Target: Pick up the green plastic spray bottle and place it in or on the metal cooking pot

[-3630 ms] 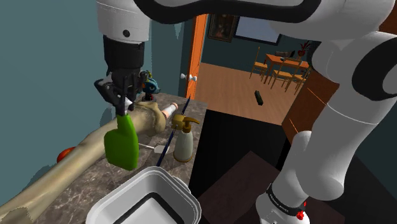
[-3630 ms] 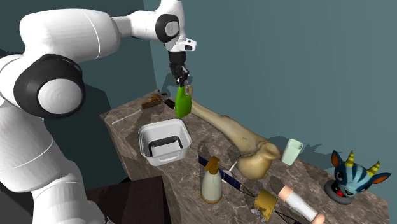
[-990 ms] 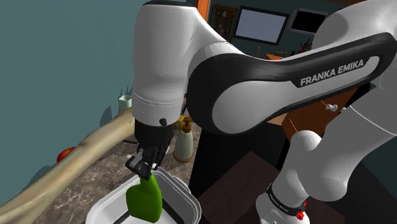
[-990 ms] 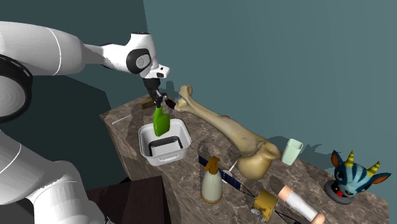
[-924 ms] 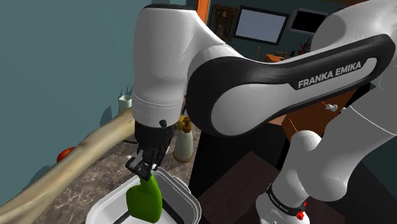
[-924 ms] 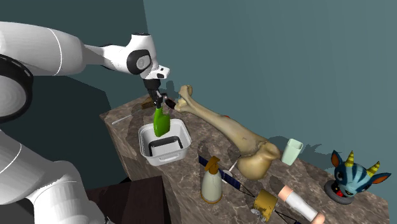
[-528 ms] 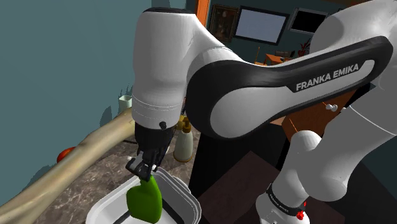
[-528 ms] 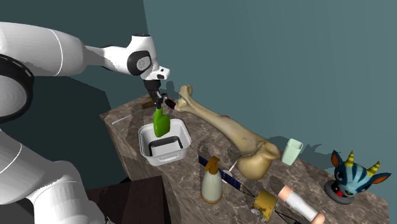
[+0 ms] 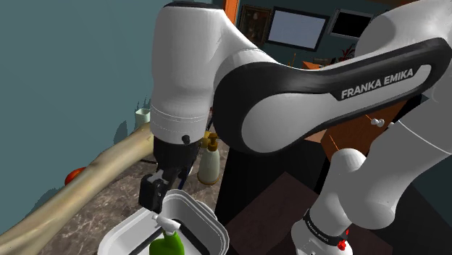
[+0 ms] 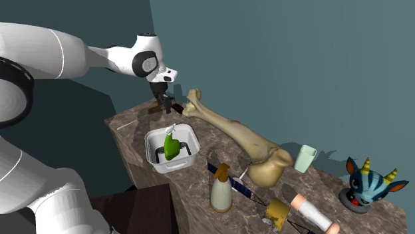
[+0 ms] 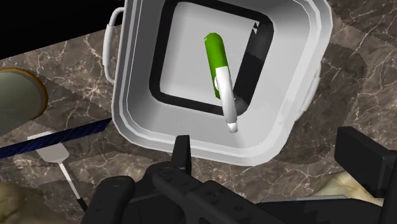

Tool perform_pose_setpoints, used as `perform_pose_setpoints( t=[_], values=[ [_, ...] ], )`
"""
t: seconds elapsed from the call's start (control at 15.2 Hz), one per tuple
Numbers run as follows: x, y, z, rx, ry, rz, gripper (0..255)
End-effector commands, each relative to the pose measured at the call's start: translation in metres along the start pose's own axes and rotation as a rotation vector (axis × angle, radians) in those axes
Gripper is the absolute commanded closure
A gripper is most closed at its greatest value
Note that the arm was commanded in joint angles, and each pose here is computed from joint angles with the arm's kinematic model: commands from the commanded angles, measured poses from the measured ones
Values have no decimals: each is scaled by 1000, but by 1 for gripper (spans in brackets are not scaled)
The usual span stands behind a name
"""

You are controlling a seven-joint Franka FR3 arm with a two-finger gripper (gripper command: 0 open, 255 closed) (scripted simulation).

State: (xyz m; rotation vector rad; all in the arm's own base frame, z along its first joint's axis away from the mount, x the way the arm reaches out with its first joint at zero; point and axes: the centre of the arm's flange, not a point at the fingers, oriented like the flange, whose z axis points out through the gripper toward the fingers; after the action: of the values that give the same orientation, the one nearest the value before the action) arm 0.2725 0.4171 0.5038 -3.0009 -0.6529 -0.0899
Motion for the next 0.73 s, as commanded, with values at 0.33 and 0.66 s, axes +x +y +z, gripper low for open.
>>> perform_pose_setpoints(
  t=[0.33,0.66],
  values=[
    [0,1,-44,0,0,0,0],
    [0,1,-44,0,0,0,0]
  ],
)
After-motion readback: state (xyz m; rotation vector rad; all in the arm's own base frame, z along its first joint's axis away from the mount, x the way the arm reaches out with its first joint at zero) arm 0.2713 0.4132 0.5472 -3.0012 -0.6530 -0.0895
